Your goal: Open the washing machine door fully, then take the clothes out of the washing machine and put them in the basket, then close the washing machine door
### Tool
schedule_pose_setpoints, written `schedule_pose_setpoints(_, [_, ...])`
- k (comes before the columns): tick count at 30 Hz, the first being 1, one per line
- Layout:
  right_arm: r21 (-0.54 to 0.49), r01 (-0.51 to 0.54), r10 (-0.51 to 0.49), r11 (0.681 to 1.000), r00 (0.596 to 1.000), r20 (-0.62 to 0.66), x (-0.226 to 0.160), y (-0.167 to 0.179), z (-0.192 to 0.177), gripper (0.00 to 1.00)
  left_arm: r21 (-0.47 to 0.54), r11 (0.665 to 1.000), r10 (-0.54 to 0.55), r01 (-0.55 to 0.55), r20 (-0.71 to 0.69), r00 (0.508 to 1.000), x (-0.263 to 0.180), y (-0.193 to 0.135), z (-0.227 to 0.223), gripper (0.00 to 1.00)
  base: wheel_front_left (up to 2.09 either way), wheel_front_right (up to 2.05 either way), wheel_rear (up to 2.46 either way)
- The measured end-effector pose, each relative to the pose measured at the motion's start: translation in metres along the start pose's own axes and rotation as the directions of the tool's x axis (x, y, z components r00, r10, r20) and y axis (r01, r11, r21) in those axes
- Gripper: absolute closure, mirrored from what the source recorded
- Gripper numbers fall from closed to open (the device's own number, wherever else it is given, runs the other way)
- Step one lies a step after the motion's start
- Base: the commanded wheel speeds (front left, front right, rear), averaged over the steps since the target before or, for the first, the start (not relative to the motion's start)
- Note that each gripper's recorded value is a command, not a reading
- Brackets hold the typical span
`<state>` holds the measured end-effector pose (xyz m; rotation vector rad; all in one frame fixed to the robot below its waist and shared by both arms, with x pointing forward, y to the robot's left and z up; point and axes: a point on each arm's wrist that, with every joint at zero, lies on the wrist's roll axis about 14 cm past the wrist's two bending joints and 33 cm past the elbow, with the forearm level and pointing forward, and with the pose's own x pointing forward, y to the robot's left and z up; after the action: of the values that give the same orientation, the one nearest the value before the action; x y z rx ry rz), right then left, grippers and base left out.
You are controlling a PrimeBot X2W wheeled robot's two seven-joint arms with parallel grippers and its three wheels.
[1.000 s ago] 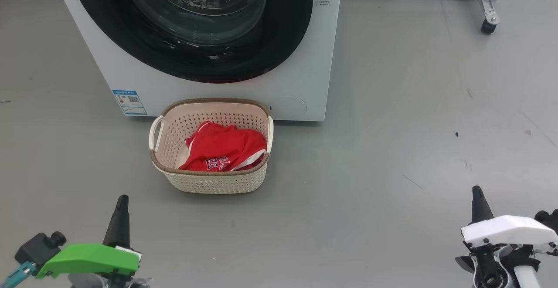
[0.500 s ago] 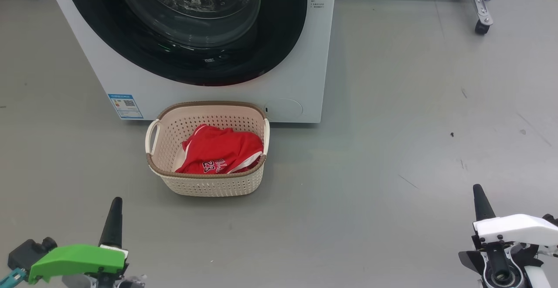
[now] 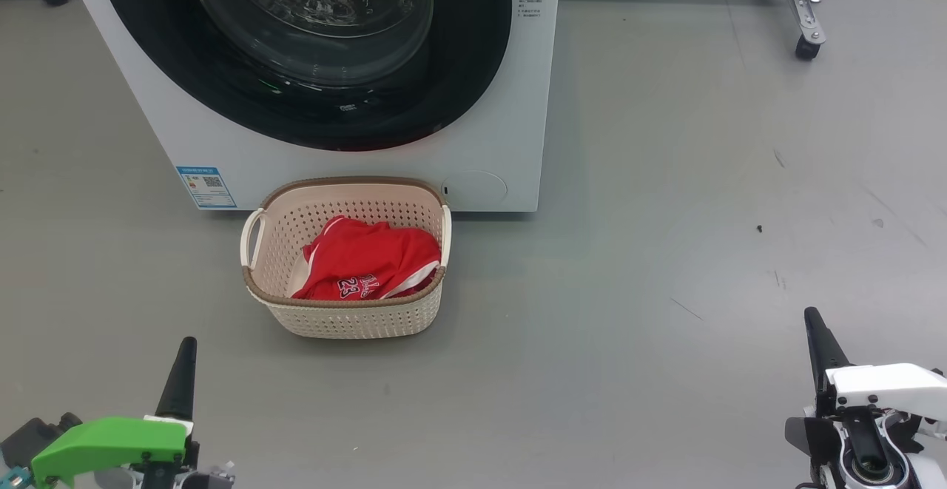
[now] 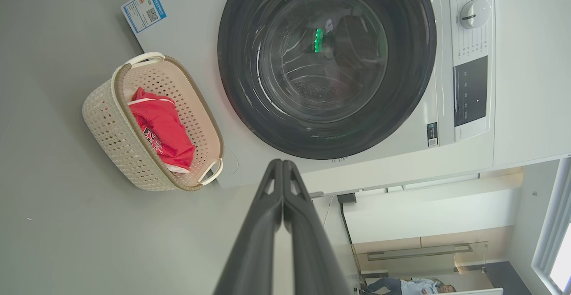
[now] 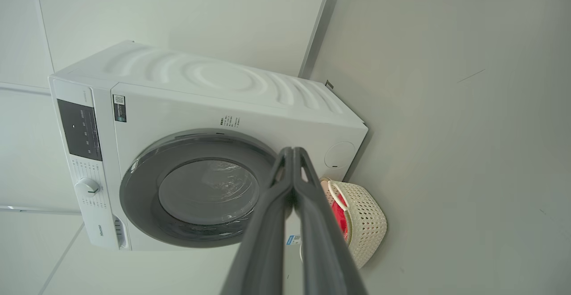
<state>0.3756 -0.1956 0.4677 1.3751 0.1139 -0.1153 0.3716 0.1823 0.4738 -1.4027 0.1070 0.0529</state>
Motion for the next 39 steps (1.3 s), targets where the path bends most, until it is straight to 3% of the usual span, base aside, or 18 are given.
schedule_pose_setpoints(15, [0.198,-0.051,0.048,0.979,0.999,0.021,-0.003,0.007,0.012,1.0,-0.163,0.987,-0.008,0.008,0.001,1.0,0.002,-0.001,0.005,1.0,0.0,0.0,0.0])
schedule_pose_setpoints(39, [0.206,-0.054,0.05,0.977,0.998,0.023,-0.002,0.008,0.012,1.0,-0.174,0.985,-0.006,0.006,0.001,1.0,0.002,-0.001,0.005,1.0,0.0,0.0,0.0])
